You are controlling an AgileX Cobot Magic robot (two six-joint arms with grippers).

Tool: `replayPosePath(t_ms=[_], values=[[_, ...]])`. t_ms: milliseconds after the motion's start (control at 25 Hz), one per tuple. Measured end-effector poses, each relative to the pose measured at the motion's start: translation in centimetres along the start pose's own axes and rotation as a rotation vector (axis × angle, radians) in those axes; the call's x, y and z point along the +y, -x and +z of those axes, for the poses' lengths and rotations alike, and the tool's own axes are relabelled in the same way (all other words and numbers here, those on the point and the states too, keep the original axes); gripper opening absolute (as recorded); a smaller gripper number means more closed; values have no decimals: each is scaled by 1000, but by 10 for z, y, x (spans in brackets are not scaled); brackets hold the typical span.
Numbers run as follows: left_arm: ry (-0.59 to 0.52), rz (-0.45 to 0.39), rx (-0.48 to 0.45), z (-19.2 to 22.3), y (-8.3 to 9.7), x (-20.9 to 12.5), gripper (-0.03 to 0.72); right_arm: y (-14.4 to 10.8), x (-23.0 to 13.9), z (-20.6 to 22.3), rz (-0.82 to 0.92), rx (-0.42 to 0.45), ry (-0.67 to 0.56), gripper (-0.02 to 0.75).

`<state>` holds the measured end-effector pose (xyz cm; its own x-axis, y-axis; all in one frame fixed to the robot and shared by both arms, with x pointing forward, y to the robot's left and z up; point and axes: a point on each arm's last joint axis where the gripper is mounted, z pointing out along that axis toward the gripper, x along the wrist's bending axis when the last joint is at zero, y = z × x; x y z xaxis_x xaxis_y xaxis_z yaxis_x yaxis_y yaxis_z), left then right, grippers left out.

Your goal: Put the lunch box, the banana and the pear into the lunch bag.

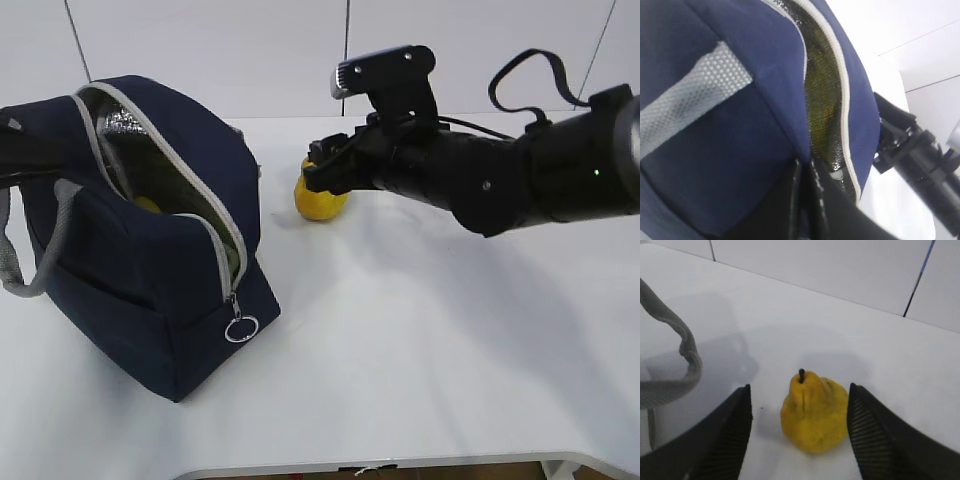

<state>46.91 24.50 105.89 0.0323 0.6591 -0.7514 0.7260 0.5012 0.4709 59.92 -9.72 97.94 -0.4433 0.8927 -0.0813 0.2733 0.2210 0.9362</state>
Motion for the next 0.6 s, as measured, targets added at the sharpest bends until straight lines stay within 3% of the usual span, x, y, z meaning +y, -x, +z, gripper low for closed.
replayPosePath(t_ms=[280, 600], values=[[1, 6, 1, 0, 0, 0, -17, 0, 25, 19, -115, 72, -87, 494], [1, 9, 1, 0, 0, 0, -17, 2, 52, 32, -130, 114, -212, 493]])
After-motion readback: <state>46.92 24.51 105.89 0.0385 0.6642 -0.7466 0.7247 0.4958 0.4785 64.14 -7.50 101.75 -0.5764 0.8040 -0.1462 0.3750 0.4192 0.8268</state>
